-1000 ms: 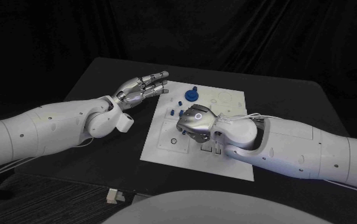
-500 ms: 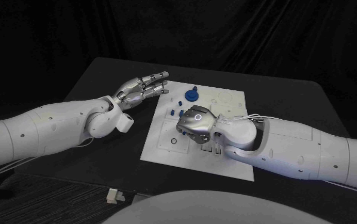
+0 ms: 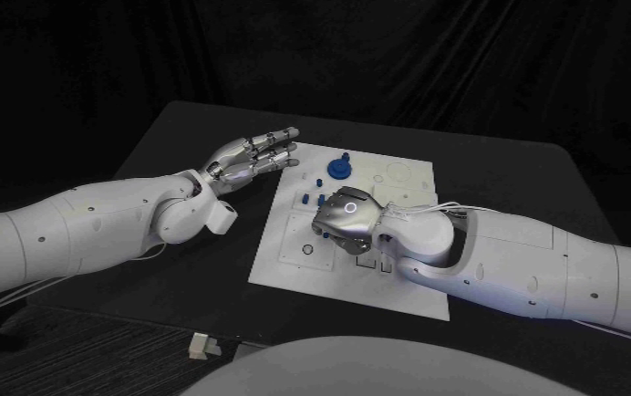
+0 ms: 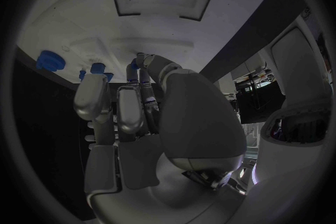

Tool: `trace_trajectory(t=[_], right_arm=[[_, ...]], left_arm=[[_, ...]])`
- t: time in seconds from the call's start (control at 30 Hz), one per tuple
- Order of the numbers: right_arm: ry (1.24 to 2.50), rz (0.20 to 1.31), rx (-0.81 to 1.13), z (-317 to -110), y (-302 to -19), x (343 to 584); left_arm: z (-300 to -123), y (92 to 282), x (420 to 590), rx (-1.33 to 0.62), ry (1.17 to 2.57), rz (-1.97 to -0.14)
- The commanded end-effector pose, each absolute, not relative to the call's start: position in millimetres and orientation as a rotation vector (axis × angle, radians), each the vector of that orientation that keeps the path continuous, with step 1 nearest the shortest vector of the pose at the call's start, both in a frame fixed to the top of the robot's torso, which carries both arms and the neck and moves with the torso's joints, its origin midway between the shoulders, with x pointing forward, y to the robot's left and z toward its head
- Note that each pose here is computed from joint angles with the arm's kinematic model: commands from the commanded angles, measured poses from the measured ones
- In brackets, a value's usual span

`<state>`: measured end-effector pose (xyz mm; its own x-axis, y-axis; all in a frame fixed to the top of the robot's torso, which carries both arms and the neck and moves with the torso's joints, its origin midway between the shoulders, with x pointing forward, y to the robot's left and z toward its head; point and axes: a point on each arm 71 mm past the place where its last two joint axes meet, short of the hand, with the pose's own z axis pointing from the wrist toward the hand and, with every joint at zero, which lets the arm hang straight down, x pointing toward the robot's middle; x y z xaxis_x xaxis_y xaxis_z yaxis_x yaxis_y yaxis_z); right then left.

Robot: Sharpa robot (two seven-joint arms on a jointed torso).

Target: Assemble the parts on the task board

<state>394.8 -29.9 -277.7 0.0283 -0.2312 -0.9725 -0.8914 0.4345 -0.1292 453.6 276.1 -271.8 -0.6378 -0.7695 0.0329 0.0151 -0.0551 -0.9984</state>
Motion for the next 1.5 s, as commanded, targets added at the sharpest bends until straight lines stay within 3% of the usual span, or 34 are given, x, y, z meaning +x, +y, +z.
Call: trace_trajectory(t=[0.03,1.5], right_arm=[[1.488,0.711,-1.028,-278.1,-29.3,392.6],[1.540,0.790,-0.965,-277.2,-29.2,390.5]], left_arm=[[-271.4,274.5,453.1,-0.810,1.639,-1.776],[-273.5,276.2,454.1,-0.817,1.648,-1.761]])
